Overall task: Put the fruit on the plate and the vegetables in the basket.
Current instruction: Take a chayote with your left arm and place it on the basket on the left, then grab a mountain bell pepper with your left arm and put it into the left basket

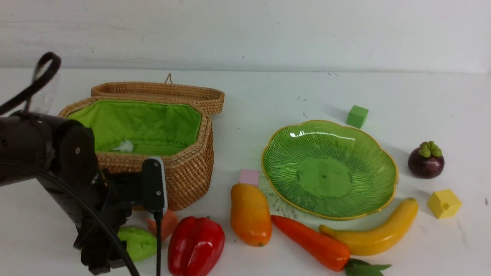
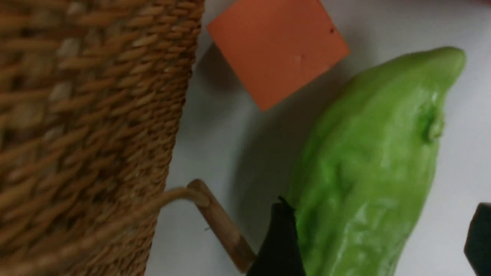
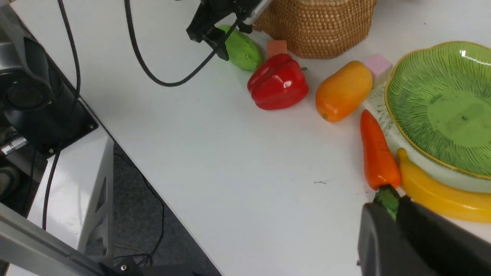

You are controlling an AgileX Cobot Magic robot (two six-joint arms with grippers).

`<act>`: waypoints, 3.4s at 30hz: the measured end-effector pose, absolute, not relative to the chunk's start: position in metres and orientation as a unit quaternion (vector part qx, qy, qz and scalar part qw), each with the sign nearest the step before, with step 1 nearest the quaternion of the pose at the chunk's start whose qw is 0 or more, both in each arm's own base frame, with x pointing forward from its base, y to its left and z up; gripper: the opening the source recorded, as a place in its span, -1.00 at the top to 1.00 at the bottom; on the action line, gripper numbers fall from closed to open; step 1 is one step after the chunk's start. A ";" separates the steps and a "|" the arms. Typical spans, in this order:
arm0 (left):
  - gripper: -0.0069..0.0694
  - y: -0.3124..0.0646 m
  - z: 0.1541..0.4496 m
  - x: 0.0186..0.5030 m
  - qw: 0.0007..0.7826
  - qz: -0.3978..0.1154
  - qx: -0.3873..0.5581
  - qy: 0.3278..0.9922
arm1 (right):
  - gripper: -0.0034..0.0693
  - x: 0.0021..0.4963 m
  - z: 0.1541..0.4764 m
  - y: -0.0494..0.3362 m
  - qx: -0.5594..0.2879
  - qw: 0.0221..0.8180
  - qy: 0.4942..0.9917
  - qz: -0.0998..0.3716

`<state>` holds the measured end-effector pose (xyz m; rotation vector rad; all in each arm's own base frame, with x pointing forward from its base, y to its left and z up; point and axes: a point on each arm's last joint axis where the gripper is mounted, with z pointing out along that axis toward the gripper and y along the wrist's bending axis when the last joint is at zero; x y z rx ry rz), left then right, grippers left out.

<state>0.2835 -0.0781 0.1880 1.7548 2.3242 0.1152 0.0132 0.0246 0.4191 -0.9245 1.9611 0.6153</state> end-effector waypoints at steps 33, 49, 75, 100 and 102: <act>-0.32 -0.066 0.323 0.281 0.365 0.164 0.474 0.784 | 0.64 0.018 0.437 0.031 -0.344 0.508 0.735 0.290; -0.32 -0.078 0.284 0.368 0.312 0.219 0.469 0.797 | 0.60 0.021 0.448 0.032 -0.325 0.558 0.700 0.305; 0.86 -0.082 0.349 0.257 0.215 -0.104 0.085 0.967 | 0.55 0.024 0.446 0.030 -0.328 0.561 0.707 0.280; -0.88 -0.173 0.233 0.218 0.154 -0.115 0.066 0.979 | 0.54 0.023 0.442 0.029 -0.322 0.540 0.725 0.281; -0.92 -0.174 0.227 0.223 0.160 -0.104 0.061 0.980 | 0.54 0.023 0.439 0.028 -0.317 0.523 0.739 0.281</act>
